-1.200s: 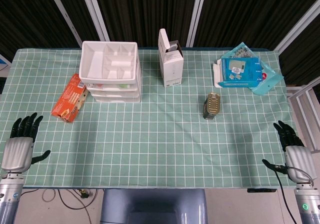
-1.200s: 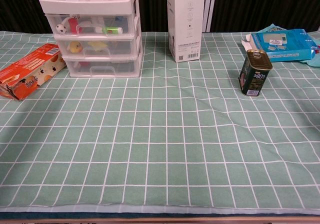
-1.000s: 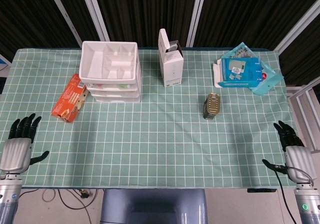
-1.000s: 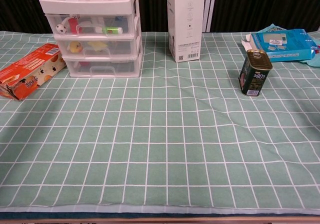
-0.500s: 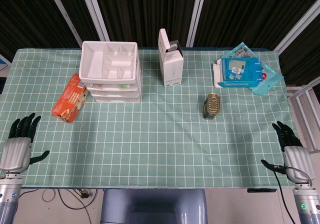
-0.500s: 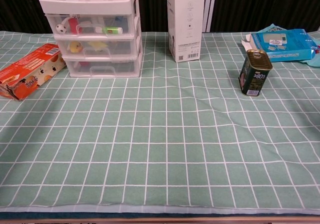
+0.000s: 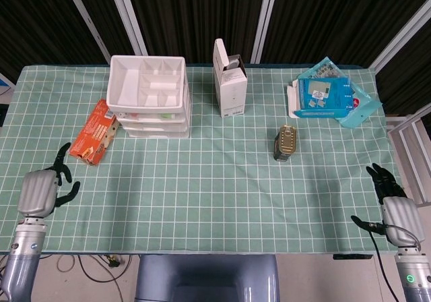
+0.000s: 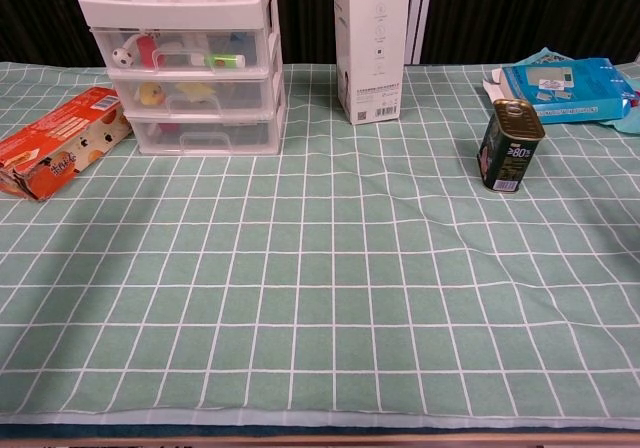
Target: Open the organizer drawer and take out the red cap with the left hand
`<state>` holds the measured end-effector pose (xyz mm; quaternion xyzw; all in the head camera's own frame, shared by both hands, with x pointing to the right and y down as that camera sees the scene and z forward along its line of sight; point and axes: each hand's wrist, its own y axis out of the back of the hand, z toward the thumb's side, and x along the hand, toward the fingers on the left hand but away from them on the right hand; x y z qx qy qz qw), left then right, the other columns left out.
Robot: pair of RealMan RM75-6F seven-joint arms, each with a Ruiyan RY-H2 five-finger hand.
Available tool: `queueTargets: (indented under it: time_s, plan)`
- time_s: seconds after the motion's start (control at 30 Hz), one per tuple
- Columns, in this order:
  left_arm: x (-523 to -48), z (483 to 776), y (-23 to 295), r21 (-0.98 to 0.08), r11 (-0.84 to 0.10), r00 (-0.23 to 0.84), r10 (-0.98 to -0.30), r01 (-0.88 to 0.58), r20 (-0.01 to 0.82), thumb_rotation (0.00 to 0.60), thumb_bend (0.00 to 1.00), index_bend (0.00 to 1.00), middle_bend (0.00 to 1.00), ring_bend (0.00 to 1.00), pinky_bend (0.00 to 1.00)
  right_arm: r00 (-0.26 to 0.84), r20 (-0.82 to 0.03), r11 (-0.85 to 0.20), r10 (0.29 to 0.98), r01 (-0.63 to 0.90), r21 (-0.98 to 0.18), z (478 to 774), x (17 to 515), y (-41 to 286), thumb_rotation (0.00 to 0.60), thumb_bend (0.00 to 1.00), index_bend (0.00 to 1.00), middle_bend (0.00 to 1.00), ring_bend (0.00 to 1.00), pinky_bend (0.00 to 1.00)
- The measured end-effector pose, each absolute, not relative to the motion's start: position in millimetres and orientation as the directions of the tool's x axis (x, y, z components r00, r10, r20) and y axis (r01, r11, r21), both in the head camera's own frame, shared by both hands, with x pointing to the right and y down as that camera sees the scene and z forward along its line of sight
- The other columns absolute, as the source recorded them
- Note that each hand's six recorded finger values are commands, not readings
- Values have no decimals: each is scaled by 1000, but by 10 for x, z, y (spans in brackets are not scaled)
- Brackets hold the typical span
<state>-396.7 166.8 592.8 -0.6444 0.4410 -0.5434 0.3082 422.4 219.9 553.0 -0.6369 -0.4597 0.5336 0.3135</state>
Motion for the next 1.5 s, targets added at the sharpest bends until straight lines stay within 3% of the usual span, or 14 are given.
queueTargets:
  time_s: [0.33, 0.63, 0.97, 1.5]
  plan:
    - [-3273, 6350, 1281, -616, -568, 87, -770, -546, 632, 600, 454, 7, 966, 983, 1000, -4, -405, -390, 914, 261, -883, 5545, 4246, 2198, 600, 56, 0, 0, 0, 218]
    - [-2678, 6631, 906, -426, -568, 150, -706, -705, 692, 600, 456, 7, 970, 986, 1000, -8, -410, -393, 912, 268, -880, 5550, 4251, 2195, 600, 56, 0, 0, 0, 218]
    - [-2441, 6830, 752, -344, -539, 147, -673, -769, 725, 600, 456, 7, 970, 986, 1000, -14, -415, -396, 910, 279, -875, 5561, 4267, 2184, 600, 56, 0, 0, 0, 219]
    - [-2322, 6914, 624, -254, -455, 137, -666, -854, 733, 600, 456, 57, 977, 992, 1000, -14, -419, -398, 908, 284, -872, 5566, 4262, 2184, 600, 57, 0, 0, 0, 218]
